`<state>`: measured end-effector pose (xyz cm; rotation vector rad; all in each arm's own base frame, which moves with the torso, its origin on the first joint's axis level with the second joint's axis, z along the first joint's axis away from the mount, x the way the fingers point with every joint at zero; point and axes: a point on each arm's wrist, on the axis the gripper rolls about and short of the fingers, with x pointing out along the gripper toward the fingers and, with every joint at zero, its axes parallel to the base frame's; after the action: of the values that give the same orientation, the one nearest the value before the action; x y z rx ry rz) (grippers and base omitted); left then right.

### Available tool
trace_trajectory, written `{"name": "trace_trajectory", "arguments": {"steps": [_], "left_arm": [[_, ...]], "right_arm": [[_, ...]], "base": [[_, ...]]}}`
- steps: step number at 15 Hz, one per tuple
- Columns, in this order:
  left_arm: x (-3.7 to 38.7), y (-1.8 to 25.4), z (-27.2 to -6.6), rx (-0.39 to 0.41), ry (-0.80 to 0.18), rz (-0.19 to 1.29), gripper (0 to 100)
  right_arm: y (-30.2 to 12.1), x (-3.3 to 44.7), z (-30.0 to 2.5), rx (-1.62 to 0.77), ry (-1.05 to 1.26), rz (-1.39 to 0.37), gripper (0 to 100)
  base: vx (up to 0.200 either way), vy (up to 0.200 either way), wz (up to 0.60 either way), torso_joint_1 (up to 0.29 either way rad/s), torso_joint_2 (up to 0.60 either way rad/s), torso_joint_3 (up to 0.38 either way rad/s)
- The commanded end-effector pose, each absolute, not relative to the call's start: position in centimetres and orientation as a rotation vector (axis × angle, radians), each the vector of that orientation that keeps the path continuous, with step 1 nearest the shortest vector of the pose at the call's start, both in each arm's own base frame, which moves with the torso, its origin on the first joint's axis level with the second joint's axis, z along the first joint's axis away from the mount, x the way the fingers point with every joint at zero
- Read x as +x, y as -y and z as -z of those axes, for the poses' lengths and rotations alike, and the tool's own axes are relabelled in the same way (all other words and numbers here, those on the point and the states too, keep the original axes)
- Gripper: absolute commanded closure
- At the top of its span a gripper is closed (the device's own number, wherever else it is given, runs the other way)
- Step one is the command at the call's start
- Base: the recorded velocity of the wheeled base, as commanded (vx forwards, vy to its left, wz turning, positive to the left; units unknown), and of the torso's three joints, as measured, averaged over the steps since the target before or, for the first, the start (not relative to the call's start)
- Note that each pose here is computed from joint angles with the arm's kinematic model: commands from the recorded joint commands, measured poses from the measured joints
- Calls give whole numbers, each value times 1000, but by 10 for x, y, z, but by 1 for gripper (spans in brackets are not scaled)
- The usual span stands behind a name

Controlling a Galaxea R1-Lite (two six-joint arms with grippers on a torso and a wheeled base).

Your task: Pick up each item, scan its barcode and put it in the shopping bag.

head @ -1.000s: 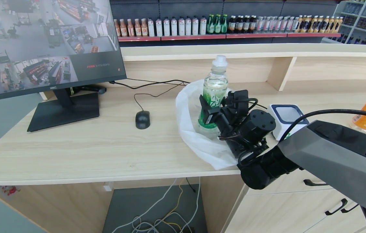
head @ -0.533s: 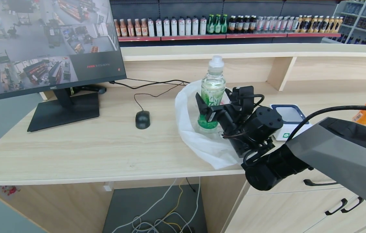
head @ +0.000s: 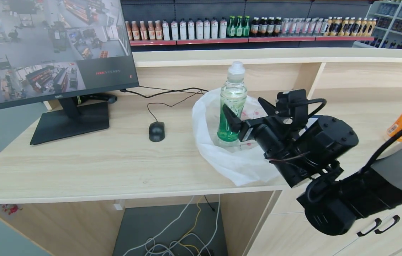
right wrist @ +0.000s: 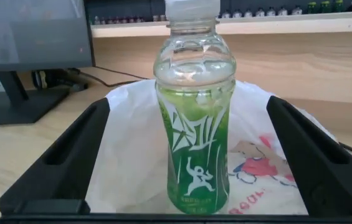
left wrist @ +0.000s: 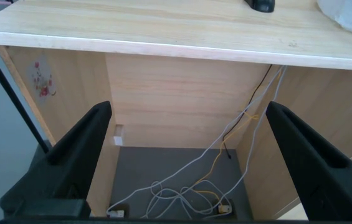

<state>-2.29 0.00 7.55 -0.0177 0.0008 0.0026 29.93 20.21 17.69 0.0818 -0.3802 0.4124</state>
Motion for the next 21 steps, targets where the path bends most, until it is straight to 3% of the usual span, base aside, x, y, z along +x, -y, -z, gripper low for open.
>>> {"name": "trace_trajectory", "arguments": {"steps": [1, 5, 12, 21], "left_arm": [[-23, 0, -75, -18, -2, -3, 0], [-23, 0, -75, -21, -2, -3, 0], [-23, 0, -75, -23, -1, -3, 0], [-23, 0, -75, -23, -1, -5, 0]], "right_arm": [[-181, 258, -186, 72, 350, -432, 0], [-148, 200, -170, 57, 231, -478, 0], [-127, 173, -183, 91, 273, -479, 0], [-114, 163, -178, 89, 255, -457, 0]], "base": [[0, 0, 0, 0, 0, 0], [0, 0, 0, 0, 0, 0], [0, 0, 0, 0, 0, 0], [0, -200, 0, -1, 1, 4]]}}
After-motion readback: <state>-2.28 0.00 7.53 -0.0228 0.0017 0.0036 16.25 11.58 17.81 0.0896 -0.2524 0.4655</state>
